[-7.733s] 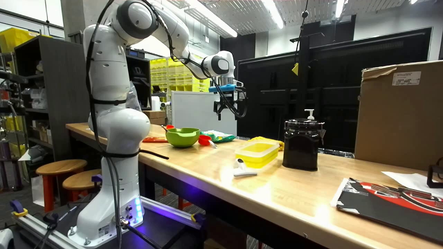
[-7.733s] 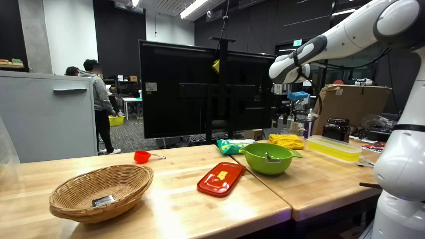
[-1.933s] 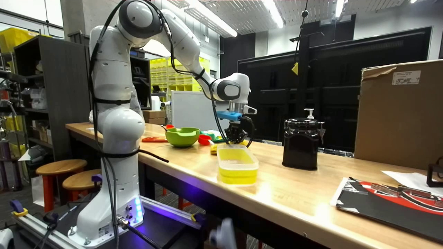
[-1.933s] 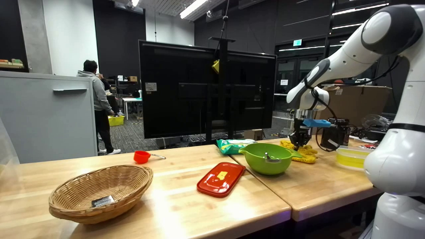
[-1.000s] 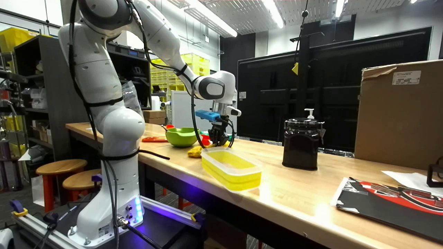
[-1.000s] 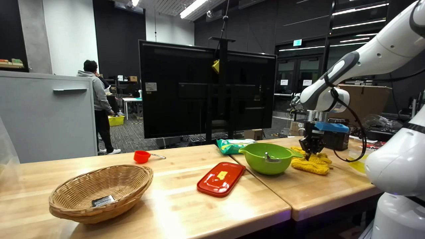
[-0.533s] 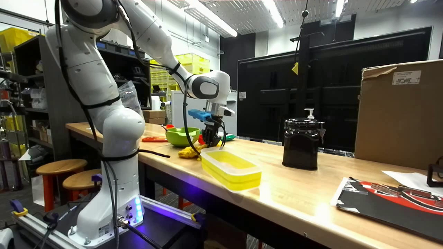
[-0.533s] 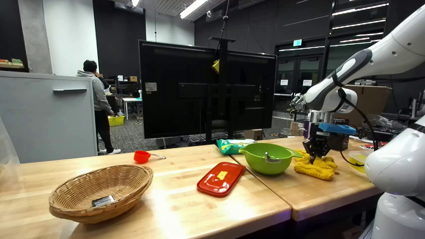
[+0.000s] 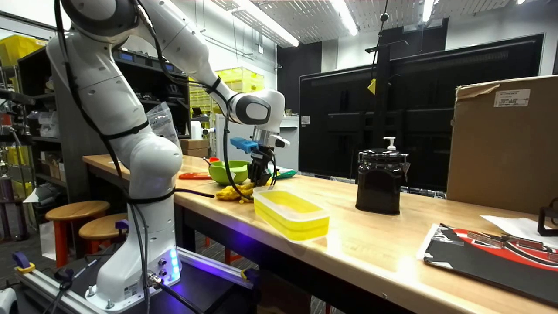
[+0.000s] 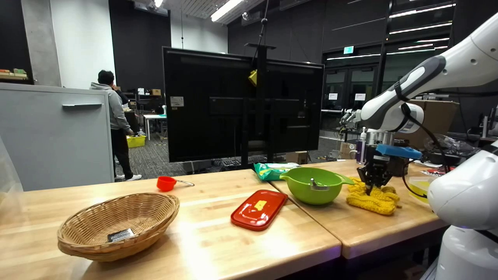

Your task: Move the yellow cloth forwards.

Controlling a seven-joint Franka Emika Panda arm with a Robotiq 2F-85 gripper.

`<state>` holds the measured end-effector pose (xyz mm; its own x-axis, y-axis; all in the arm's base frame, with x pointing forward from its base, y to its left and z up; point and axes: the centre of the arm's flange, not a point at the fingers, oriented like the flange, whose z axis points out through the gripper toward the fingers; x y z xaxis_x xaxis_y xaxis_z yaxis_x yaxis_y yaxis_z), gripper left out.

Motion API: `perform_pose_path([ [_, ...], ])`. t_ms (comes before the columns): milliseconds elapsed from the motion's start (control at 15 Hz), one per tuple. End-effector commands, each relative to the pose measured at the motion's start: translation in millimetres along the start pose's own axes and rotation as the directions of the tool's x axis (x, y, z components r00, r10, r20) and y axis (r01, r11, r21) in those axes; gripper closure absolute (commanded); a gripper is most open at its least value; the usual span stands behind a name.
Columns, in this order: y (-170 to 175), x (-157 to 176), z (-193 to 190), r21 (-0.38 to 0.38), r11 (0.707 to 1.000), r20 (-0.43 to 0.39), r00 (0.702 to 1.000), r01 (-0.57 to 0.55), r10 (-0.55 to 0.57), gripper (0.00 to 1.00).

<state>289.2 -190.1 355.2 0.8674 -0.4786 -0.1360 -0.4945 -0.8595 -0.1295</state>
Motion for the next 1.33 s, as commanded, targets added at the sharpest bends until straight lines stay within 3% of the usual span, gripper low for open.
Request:
perform_pose_path([
  [0,-5.0,-19.5,19.8,-0.019,1.0,0.042,0.999,-0.003,0.004,0.49],
  [467,-8.7,-18.7,-2.2,-0.076,0.997,0.041,0.999,0.02,-0.017,0.04],
  [533,-9.5,-18.2,-5.6,-0.092,0.995,0.042,0.999,0.025,-0.022,0.01],
  [1000,-28.2,-17.9,-50.8,-0.204,0.976,0.025,0.997,0.073,-0.069,0.0],
  [1267,-47.5,-18.8,-88.4,-0.232,0.967,-0.013,0.994,0.103,-0.109,0.0],
])
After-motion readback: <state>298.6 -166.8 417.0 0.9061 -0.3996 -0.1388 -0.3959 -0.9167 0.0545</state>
